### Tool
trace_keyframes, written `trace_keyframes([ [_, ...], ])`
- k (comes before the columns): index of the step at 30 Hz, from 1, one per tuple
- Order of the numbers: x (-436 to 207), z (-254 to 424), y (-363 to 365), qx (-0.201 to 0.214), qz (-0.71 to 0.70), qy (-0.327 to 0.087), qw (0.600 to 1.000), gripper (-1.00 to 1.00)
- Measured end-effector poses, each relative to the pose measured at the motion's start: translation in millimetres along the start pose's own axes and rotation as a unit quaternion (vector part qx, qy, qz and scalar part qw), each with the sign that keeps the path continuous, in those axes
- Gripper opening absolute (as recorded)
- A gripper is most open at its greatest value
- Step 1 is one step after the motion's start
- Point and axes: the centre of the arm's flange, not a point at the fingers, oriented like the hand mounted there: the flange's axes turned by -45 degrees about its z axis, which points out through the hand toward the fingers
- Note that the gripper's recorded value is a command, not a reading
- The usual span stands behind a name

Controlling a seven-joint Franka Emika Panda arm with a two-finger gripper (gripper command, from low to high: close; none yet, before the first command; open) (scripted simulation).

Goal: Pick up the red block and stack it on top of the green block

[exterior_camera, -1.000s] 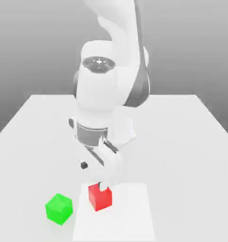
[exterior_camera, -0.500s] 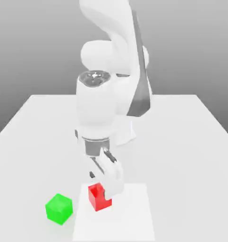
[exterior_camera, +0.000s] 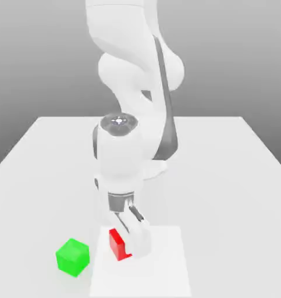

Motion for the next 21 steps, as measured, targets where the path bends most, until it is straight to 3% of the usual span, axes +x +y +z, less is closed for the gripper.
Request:
trace_keyframes([
  [11, 5.0, -52.2, -11.3, 0.017, 0.002, 0.003, 1.0, -1.0],
  [21, -0.1, -65.9, -0.7, 0.0, -0.001, 0.001, 1.0, -1.0],
])
